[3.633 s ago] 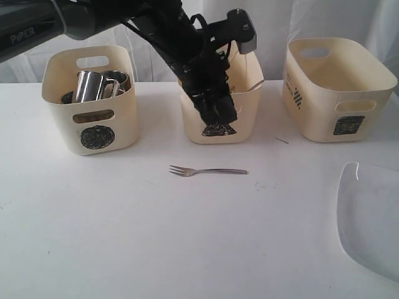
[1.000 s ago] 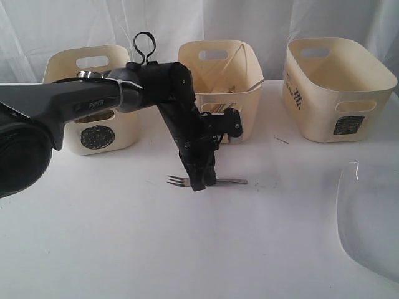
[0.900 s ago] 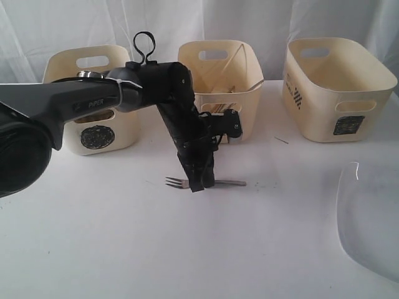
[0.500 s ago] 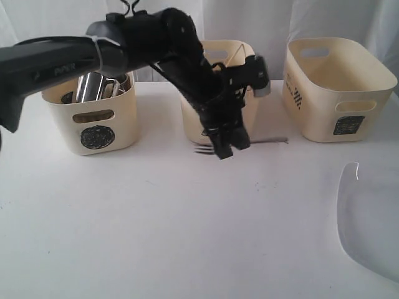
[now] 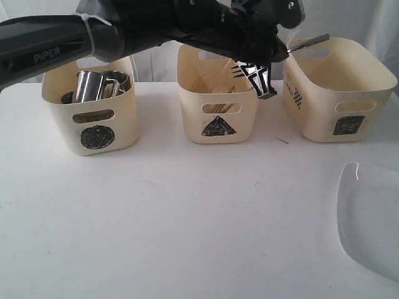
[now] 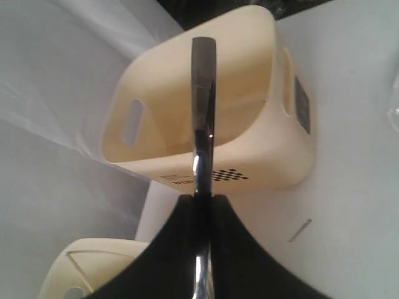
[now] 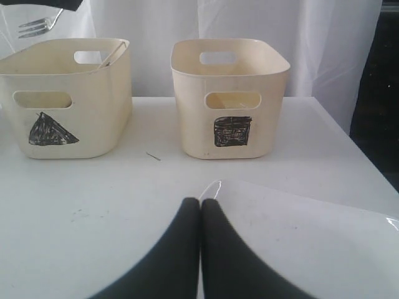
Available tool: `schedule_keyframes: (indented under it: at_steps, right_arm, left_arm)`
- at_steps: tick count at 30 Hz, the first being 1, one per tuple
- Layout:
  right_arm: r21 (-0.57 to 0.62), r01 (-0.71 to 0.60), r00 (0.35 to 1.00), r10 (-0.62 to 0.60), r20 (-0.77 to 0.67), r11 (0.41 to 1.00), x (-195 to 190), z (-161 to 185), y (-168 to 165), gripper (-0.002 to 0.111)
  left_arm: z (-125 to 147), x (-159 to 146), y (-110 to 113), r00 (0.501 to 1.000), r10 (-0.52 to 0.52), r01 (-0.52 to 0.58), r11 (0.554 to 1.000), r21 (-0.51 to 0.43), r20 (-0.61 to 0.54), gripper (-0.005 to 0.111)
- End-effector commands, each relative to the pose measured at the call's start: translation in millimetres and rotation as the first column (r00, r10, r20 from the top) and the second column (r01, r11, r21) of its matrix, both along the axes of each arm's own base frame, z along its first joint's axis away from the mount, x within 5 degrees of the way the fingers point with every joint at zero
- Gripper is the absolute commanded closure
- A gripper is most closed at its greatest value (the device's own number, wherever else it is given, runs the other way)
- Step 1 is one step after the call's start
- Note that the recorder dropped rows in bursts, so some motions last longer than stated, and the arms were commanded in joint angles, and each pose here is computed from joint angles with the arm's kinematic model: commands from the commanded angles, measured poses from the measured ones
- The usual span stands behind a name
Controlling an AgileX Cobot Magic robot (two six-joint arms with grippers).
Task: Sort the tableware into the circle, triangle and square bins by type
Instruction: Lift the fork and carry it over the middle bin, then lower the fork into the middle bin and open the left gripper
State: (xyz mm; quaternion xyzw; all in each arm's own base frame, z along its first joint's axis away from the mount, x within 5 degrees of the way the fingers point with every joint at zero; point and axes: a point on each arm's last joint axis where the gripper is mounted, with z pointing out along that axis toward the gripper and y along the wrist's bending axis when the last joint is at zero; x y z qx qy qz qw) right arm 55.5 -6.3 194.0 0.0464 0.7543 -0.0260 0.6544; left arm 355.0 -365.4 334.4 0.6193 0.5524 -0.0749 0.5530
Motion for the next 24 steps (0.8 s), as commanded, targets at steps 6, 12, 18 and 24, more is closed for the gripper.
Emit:
schedule_keyframes:
  at_steps: [6,12,18,24]
  right_arm:
    - [-0.007,-0.003,1.0,0.003,0.008,1.0,0,-1,0,0.108]
    - [-0.007,-0.003,1.0,0.003,0.008,1.0,0,-1,0,0.108]
    - [-0.007,-0.003,1.0,0.003,0.008,1.0,0,-1,0,0.108]
    - [-0.007,-0.003,1.0,0.003,0.008,1.0,0,-1,0,0.108]
  left_arm:
    - [-32,17,-10,0.998,0.049,-0.049,0.999,0.004,0.044,0.107]
    - [-30,30,0,0.991,0.097,-0.096,0.995,-0.014,0.087,0.107]
    - [-33,44,17,0.99,0.127,-0.128,0.992,0.004,0.067,0.107]
    - [-41,49,24,0.992,0.123,-0.123,0.991,0.047,0.021,0.107]
